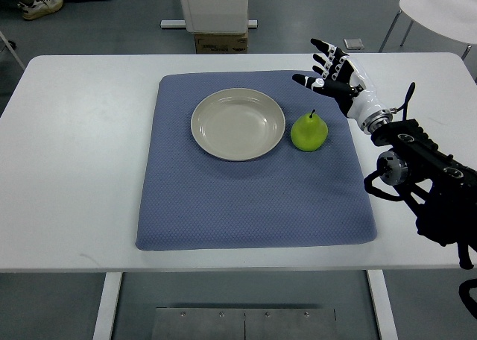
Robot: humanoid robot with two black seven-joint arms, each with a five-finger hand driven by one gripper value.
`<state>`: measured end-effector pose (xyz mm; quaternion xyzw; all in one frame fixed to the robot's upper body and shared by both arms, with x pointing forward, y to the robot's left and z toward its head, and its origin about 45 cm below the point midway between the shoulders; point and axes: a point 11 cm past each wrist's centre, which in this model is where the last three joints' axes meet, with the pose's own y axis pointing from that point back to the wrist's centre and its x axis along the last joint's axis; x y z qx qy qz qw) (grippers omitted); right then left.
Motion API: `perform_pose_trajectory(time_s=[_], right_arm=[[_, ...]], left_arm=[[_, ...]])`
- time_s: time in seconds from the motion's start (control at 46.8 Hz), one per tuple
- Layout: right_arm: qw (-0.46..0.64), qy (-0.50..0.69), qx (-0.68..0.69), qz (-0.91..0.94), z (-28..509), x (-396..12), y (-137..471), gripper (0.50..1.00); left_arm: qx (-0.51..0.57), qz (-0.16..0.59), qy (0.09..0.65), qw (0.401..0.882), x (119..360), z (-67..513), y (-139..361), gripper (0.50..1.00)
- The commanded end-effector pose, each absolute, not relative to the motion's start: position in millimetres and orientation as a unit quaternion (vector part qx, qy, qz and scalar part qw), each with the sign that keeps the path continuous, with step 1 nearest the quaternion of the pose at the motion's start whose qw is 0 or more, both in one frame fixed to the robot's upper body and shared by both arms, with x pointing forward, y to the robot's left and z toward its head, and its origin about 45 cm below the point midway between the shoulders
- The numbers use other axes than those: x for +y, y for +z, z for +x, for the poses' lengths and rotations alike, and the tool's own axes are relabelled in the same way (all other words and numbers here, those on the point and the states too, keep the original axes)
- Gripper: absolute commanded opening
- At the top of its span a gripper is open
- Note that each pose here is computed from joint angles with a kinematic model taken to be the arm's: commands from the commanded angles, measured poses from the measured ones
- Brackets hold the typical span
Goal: Place pear on plate with right hand
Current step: 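Move the open right hand over the green pear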
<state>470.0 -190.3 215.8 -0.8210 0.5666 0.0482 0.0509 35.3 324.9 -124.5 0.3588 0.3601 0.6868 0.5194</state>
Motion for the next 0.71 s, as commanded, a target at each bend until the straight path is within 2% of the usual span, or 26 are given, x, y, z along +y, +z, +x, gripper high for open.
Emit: perform_pose_trajectory(time_s=[0.0, 0.684], right_arm=[[0.049, 0.038, 0.560, -0.826, 469, -187, 216, 1.000], [0.017, -0.047, 0.542, -0.839, 458, -197, 198, 1.000]], left_arm=[[0.360, 0.359, 0.687, 0.519, 325, 35, -124, 1.000], [0.361, 0.358, 0.687, 0.520, 324, 35, -125, 1.000]])
